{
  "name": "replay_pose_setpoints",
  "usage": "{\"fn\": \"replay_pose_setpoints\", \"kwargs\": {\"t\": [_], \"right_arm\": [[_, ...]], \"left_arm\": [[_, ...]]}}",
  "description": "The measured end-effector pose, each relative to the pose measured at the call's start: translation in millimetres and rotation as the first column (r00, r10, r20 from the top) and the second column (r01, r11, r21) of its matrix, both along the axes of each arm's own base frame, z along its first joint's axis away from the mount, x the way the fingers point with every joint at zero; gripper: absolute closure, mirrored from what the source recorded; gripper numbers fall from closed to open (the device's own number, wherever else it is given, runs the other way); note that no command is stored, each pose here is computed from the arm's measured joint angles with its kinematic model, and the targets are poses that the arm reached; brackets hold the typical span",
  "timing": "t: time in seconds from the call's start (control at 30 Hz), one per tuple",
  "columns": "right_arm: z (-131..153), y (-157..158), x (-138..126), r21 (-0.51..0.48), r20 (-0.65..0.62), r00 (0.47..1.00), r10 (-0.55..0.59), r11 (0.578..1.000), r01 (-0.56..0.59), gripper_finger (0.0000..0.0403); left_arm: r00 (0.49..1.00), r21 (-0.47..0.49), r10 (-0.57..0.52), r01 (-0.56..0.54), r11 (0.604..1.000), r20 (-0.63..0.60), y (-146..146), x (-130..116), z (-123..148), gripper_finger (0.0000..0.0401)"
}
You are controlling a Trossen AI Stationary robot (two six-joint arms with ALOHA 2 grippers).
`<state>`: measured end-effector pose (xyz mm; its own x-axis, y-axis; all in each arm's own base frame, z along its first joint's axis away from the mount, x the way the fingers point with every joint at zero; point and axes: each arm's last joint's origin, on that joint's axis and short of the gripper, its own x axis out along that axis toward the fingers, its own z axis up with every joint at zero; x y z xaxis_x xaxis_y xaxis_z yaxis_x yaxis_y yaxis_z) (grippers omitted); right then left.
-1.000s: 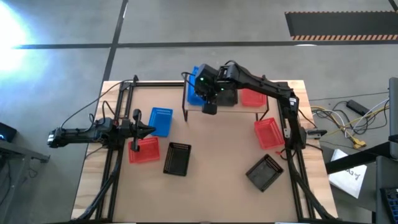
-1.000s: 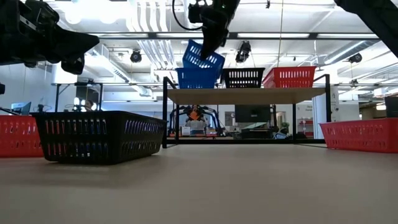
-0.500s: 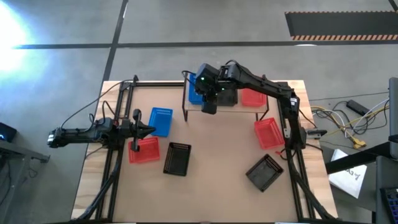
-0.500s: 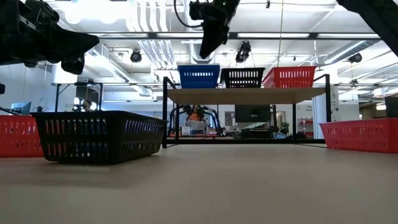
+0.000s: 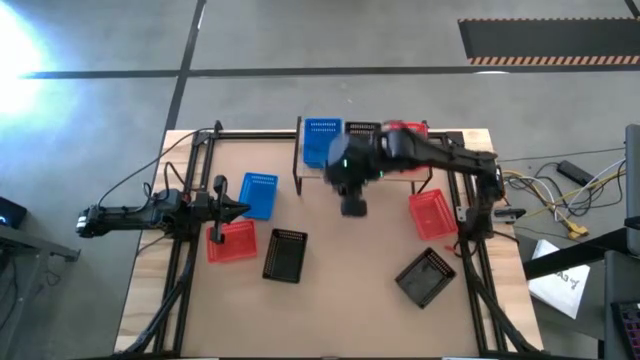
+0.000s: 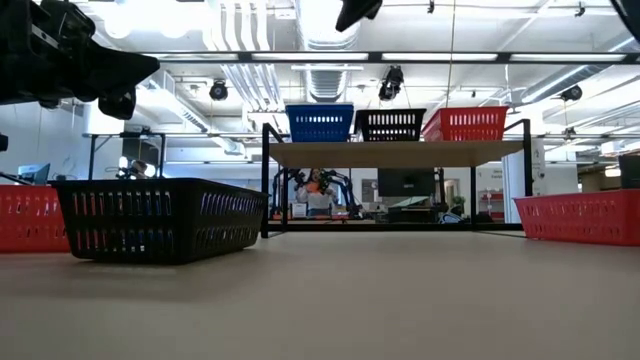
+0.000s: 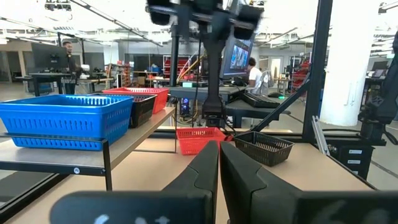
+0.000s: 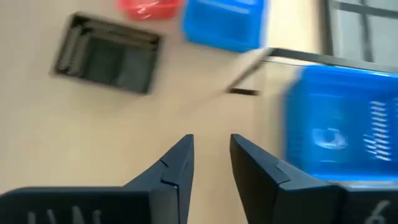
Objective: Stack baskets on shelf by color
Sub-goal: Stack the left black basket on top of the black basket on the shelf
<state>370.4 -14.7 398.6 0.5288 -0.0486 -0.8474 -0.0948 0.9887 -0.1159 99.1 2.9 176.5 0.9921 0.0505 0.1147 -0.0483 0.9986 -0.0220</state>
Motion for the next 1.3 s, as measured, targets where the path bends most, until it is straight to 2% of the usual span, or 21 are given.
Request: {"fn": "replay_pose_setpoints", "kwargs": {"t": [0.13,0.33,0.5,0.57,0.7,0.8,0.9,1.0,1.1,1.2,1.3], "right_arm": [[-21.9,38.5,-7.4,-0.009,-0.085,0.996,0.035,0.999,-0.036,0.0332],[-68.2,82.7,-35.2,-0.061,-0.146,0.989,0.002,0.998,-0.011,0.0362],[-99.8,102.7,-70.2,0.015,-0.144,0.985,-0.096,0.995,0.099,0.0377],[-110.8,108.5,-85.5,0.017,-0.138,0.979,-0.153,0.987,0.157,0.0381],[-128.0,116.1,-114.9,-0.002,-0.122,0.950,-0.287,0.957,0.289,0.0385],[-141.4,120.2,-124.8,0.056,-0.073,0.930,-0.360,0.930,0.364,0.0384],[-161.8,125.1,-117.9,0.172,0.040,0.938,-0.344,0.927,0.333,0.0382],[-181.3,130.9,-99.7,0.263,0.230,0.934,-0.273,0.942,0.210,0.0373],[-196.0,136.6,-75.2,0.317,0.399,0.899,-0.184,0.947,0.053,0.0352],[-204.4,144.3,-48.8,0.311,0.474,0.871,-0.126,0.950,-0.032,0.0321],[-209.5,153.8,-16.9,0.247,0.462,0.883,-0.084,0.968,-0.038,0.0286]], "left_arm": [[1.000,0.000,0.000,0.000,1.000,0.000,0.0,0.0,-0.1,0.0401],[1.000,0.000,0.000,0.000,1.000,0.000,0.0,0.0,0.1,0.0401],[1.000,0.000,0.000,0.000,1.000,0.000,0.0,0.0,0.0,0.0401],[1.000,0.000,0.000,0.000,1.000,0.000,0.0,0.0,-0.1,0.0401],[1.000,0.000,0.000,0.000,1.000,0.000,0.0,0.0,0.0,0.0401],[1.000,0.000,0.000,0.000,1.000,0.000,0.0,0.0,0.0,0.0401],[1.000,0.000,0.000,0.000,1.000,0.000,0.0,0.0,0.0,0.0401],[1.000,0.000,0.000,0.000,1.000,0.000,0.0,0.0,0.1,0.0401],[1.000,0.000,0.000,0.000,1.000,0.000,0.0,0.0,0.0,0.0401],[1.000,0.000,0.000,0.000,1.000,0.000,0.0,0.0,0.0,0.0401],[1.000,0.000,0.000,0.000,1.000,0.000,0.0,0.0,0.1,0.0401]]}}
